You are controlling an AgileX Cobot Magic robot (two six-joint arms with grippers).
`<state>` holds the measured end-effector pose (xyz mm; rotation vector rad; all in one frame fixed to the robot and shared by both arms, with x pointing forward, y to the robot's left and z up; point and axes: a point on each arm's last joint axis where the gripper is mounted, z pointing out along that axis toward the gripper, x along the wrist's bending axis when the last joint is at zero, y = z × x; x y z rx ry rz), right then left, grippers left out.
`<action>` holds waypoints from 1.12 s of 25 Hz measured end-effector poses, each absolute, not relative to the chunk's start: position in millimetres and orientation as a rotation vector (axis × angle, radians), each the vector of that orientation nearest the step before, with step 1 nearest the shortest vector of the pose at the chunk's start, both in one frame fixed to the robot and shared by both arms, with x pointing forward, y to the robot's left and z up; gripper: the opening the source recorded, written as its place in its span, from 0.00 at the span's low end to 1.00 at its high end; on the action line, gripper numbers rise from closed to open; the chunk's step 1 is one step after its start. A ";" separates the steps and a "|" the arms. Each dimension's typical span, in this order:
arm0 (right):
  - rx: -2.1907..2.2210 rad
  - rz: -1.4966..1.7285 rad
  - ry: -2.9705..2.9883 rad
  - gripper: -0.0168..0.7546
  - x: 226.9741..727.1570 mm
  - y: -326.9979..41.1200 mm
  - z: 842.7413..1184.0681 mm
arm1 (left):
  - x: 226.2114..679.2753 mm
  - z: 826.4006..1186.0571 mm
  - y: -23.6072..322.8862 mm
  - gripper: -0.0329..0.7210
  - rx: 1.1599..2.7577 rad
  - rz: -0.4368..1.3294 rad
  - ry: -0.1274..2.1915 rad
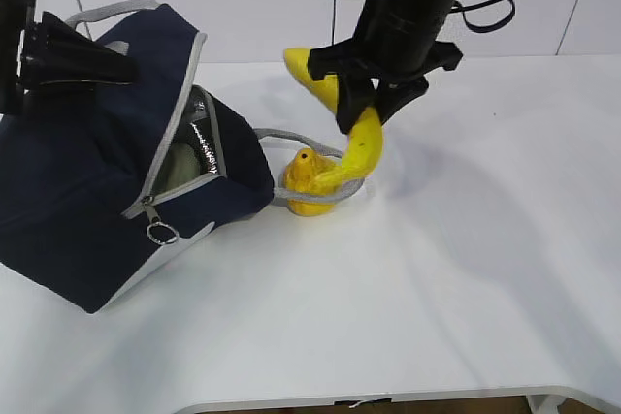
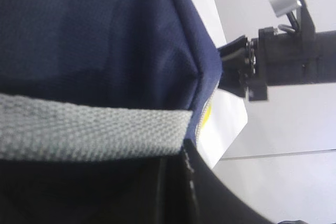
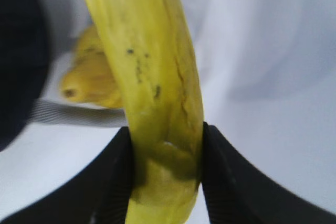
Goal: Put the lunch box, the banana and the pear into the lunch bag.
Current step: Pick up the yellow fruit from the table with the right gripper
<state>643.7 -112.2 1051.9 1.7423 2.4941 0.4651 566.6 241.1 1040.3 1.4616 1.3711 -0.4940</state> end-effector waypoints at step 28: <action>1.832 1.113 2.883 0.44 648.7 -54.6 1022.5 | 566.9 1045.5 238.9 0.03 1.426 -0.509 1.317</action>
